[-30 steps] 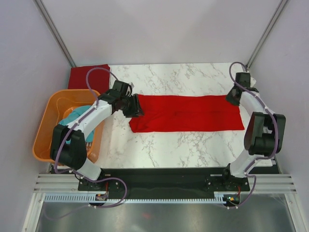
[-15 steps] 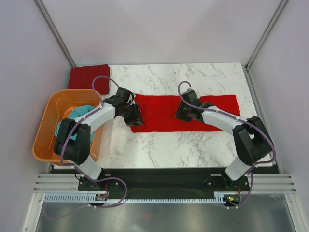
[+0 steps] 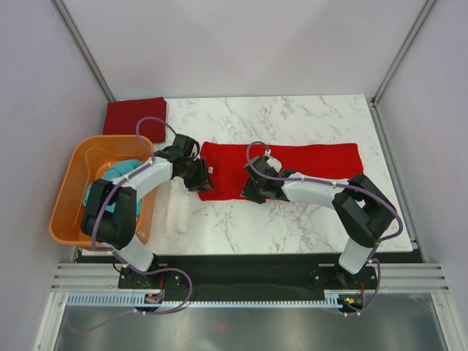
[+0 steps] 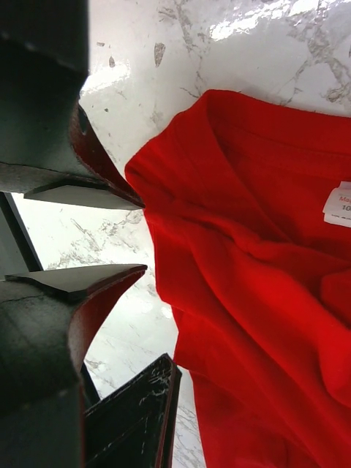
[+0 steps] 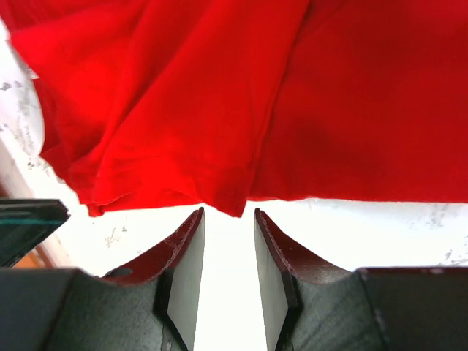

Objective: Fold and stack the t-shirts
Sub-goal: Fold the tshirt

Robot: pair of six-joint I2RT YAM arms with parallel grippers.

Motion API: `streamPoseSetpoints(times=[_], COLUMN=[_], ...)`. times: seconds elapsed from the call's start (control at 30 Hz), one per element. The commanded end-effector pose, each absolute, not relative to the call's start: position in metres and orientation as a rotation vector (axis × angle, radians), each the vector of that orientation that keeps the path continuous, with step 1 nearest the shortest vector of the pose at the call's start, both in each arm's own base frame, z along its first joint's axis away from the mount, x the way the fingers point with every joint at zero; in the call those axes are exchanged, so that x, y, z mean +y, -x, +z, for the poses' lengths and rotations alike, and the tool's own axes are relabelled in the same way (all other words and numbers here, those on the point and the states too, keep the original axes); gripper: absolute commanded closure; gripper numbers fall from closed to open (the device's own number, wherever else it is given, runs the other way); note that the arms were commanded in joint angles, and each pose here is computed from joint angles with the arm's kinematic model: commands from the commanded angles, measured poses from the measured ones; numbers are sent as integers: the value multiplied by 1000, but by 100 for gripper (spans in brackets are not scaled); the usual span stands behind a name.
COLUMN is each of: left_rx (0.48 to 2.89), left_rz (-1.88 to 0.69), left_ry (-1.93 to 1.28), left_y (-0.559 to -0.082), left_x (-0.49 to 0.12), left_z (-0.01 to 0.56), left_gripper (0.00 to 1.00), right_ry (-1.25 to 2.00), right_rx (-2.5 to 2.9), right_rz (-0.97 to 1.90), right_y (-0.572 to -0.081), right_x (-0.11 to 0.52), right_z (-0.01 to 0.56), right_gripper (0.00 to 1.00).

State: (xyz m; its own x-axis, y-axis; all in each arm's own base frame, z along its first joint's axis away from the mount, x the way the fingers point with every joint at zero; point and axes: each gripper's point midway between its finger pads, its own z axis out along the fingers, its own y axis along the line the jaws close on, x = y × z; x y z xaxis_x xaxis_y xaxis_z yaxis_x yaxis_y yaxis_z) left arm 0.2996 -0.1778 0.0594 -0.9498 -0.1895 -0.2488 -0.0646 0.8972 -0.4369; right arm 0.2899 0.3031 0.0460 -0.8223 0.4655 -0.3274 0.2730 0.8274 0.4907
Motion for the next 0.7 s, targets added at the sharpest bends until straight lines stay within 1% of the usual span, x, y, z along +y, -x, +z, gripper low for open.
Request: streamPoseSetpoints(times=[0.0, 0.27, 0.37, 0.4, 0.43, 0.47, 0.57, 0.67], left_rx=[2719, 2709, 2707, 2705, 2703, 2704, 2697, 2695], left_rz=[-644, -647, -643, -640, -638, -632, -629, -636], left_ry=[209, 212, 210, 211, 211, 213, 213, 211], left_y=[-305, -306, -306, -307, -306, -306, -306, -304], left_x=[-178, -178, -178, -177, -177, -176, -175, -175], left_z=[71, 74, 74, 74, 75, 74, 75, 77], left_gripper=[57, 57, 57, 57, 57, 57, 57, 57], right_ry=[-656, -695, -685, -681, -681, -679, -672, -662], right_rx=[2524, 2501, 2495, 2495, 2493, 2496, 2489, 2468], right_rz=[587, 543, 537, 533, 533, 535, 548, 559], right_y=[-298, -301, -305, -305, -305, -304, -304, -303], right_x=[308, 303, 305, 304, 304, 304, 304, 300], right_z=[43, 38, 38, 38, 38, 39, 44, 53], right_gripper=[59, 61, 69, 76, 80, 89, 100, 100])
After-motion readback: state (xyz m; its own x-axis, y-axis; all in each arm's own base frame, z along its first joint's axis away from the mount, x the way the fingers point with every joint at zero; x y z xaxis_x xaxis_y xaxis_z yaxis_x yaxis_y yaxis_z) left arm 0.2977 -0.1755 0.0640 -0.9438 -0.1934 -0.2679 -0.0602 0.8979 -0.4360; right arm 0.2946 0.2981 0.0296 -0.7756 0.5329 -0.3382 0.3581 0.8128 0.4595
